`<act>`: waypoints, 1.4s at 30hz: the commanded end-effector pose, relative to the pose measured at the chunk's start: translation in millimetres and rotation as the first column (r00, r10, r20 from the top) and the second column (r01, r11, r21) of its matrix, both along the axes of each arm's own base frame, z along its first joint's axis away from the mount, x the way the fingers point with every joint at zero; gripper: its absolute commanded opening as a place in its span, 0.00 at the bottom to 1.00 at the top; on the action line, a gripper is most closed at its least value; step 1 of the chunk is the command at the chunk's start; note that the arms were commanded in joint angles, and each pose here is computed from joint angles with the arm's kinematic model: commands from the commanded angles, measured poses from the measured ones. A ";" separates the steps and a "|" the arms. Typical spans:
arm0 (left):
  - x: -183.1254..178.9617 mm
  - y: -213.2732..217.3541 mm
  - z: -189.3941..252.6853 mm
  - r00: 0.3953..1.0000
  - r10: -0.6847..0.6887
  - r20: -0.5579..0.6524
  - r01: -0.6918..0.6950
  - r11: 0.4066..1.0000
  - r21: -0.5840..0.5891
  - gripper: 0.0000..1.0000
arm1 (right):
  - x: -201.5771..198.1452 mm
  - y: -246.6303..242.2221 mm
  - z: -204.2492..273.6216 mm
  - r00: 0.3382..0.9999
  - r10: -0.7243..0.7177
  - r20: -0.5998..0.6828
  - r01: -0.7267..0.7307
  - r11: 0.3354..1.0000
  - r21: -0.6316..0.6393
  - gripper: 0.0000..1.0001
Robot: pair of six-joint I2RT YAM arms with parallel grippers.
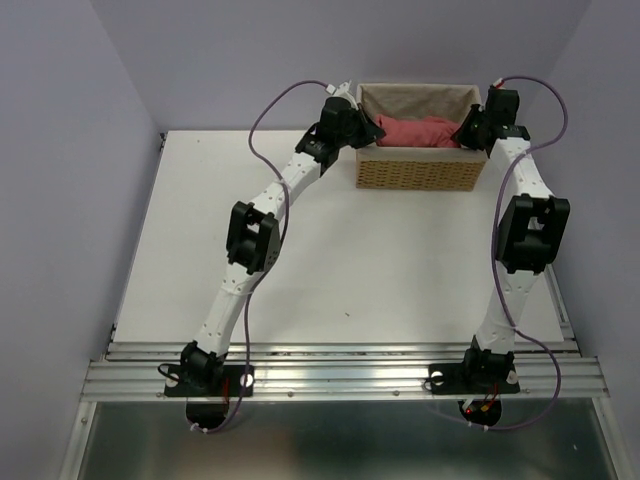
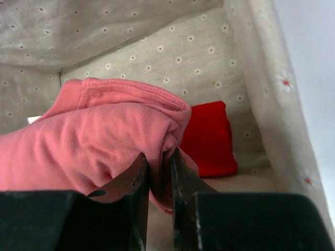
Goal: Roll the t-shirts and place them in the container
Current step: Move the bin to the center of the board.
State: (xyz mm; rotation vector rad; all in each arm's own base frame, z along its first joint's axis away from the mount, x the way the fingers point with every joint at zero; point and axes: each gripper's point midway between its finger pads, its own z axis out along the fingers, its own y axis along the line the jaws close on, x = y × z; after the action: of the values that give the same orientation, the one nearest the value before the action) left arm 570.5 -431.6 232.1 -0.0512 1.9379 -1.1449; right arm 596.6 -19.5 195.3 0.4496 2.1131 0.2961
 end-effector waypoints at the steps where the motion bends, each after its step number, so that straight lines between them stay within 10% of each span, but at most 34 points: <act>1: -6.6 -15.1 39.9 0.995 -0.033 0.094 0.040 0.997 -0.073 0.00 | 15.2 3.4 19.7 0.996 0.039 0.080 -0.040 0.999 0.010 0.01; 42: -121.6 76.6 13.5 0.990 -0.083 -0.111 0.104 0.974 0.202 0.00 | -95.8 85.8 18.1 0.949 0.305 -0.085 -0.284 0.938 0.197 0.01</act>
State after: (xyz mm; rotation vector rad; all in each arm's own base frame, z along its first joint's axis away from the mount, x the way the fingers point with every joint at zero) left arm 479.9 -357.7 202.6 0.0090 2.2092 -0.9427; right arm 515.5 54.4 174.7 0.3180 2.3422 0.6172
